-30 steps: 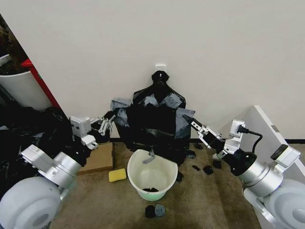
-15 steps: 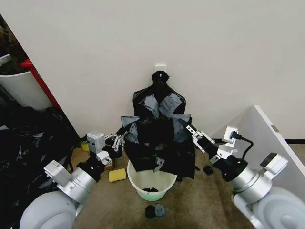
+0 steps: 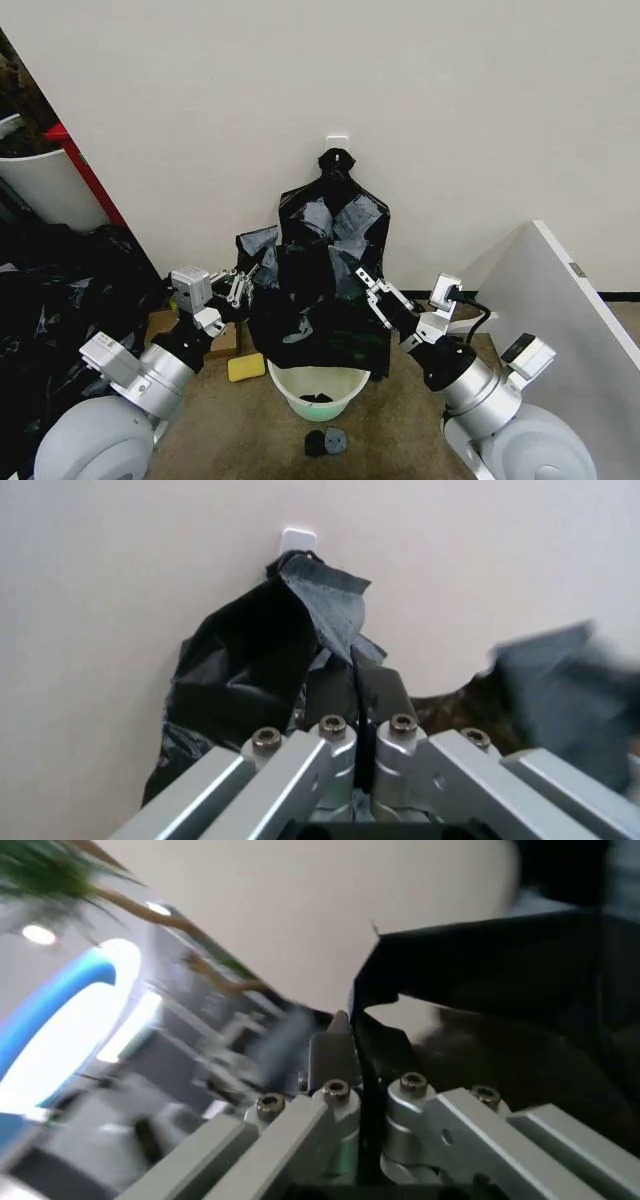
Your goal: Place the garbage bag over the trash bin.
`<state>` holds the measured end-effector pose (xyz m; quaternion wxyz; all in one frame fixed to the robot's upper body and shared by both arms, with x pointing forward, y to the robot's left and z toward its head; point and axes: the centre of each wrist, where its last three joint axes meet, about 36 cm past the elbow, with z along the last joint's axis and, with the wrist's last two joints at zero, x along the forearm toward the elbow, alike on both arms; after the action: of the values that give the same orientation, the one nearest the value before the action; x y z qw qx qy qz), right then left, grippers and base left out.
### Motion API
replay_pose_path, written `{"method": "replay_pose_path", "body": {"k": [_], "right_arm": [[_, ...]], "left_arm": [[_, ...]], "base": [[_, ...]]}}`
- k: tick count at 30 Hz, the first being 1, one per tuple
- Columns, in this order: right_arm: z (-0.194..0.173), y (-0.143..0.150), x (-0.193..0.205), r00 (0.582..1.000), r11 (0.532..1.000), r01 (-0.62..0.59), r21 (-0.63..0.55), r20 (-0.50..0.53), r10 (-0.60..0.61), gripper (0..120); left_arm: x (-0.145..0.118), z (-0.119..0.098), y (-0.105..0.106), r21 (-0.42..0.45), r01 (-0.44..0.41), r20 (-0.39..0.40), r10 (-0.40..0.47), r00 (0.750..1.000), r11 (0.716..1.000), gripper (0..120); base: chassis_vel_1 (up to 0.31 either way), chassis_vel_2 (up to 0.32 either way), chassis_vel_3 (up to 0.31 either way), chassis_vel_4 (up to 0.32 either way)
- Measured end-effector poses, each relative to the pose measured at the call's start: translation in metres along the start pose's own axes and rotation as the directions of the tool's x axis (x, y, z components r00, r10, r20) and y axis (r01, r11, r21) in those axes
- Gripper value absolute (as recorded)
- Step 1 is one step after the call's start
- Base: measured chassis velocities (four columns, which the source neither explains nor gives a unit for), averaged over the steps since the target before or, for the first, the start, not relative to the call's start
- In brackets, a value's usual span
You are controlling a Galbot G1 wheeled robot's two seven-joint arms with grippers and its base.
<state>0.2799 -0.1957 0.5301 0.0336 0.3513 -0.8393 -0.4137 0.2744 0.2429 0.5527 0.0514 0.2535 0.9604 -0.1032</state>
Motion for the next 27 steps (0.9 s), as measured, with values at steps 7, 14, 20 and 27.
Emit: {"method": "replay_pose_path", "body": {"k": [7, 14, 20, 27], "right_arm": [[0.034, -0.042, 0.012, 0.973, 0.969, -0.214, 0.122, -0.062, 0.222, 0], [0.059, -0.053, 0.02, 0.945, 0.942, -0.285, 0.177, -0.111, 0.307, 0], [0.051, -0.051, 0.027, 0.929, 0.915, -0.318, 0.249, -0.111, 0.354, 0], [0.03, -0.034, 0.04, 0.906, 0.884, -0.353, 0.306, -0.125, 0.404, 0]], "left_arm": [[-0.002, 0.038, -0.007, 0.001, 0.046, -0.014, -0.046, 0.999, 0.999, 0], [-0.004, 0.094, -0.002, 0.041, 0.123, -0.09, -0.119, 0.989, 0.992, 0], [-0.003, 0.12, -0.019, 0.1, 0.146, -0.14, -0.131, 0.981, 0.984, 0], [0.0, 0.13, -0.047, 0.155, 0.101, -0.194, -0.07, 0.978, 0.983, 0]], "base": [[0.0, 0.0, 0.0, 0.0], [0.0, 0.0, 0.0, 0.0], [0.0, 0.0, 0.0, 0.0], [0.0, 0.0, 0.0, 0.0]]}}
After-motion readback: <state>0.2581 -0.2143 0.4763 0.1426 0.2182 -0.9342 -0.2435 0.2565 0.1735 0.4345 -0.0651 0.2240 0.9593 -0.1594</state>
